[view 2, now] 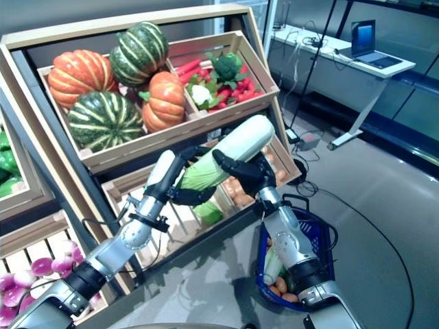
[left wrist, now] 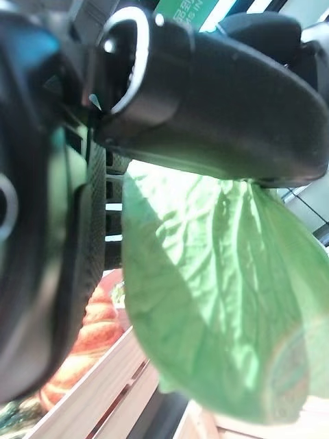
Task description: Put vegetables into the basket
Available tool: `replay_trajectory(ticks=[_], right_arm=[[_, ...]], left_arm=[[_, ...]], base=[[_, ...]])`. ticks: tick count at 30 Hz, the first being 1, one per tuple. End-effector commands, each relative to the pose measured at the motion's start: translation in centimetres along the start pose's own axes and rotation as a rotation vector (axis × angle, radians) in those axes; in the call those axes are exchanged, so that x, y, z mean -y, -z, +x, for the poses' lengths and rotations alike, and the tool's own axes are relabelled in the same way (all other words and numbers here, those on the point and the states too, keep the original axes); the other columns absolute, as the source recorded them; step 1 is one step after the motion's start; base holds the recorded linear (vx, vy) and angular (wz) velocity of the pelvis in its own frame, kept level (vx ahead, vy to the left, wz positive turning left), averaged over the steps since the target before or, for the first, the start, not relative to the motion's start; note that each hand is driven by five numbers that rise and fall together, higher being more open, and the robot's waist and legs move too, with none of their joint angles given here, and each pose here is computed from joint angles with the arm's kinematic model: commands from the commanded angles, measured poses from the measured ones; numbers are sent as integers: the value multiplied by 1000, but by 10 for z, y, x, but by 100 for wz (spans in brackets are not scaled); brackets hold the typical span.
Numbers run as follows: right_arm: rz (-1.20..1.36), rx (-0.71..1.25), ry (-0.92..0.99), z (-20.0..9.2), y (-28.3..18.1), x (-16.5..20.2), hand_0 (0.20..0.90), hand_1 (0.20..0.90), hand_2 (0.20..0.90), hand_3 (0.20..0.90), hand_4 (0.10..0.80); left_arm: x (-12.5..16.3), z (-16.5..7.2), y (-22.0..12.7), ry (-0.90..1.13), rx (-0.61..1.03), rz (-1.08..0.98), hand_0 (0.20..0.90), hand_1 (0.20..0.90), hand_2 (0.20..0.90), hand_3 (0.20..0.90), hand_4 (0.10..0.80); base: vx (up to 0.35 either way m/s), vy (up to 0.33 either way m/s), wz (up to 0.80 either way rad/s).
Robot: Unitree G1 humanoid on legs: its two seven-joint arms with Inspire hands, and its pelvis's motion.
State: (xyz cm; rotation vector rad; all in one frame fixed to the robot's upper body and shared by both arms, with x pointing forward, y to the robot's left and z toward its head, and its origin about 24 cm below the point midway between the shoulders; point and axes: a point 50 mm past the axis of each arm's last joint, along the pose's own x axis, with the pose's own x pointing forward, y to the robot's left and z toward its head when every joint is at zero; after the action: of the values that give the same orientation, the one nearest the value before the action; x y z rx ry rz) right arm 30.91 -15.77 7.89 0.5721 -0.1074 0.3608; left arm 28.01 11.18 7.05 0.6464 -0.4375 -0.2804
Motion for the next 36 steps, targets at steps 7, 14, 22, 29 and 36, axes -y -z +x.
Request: replay_trajectory(ticks=[7,14,22,29,36], right_arm=[[-46,614,-350,41,-126,-84,300,300,300,300,400],[-53,614,-340,38,-125,-79,300,300,300,300,400],[-79,657,-347,30,-135,-76,300,300,300,300,400],[-83,669,-348,30,-139,-76,300,300,300,300,400],[-87,635,-325,30,-132,-70,300,300,300,300,400]], left_arm=[[25,-9,1,213,75,144,300,300,300,300,400],[27,-17,19,224,-42,157,900,900,900,900,800],[36,-56,79,275,-437,173,900,900,900,900,800],[42,-116,131,372,-791,255,900,900,900,900,800],[43,-169,153,366,-1087,259,900,900,900,900,800]], base=[[0,0,0],[0,0,0],[0,0,0],[-5,1,-11],[20,5,-2]])
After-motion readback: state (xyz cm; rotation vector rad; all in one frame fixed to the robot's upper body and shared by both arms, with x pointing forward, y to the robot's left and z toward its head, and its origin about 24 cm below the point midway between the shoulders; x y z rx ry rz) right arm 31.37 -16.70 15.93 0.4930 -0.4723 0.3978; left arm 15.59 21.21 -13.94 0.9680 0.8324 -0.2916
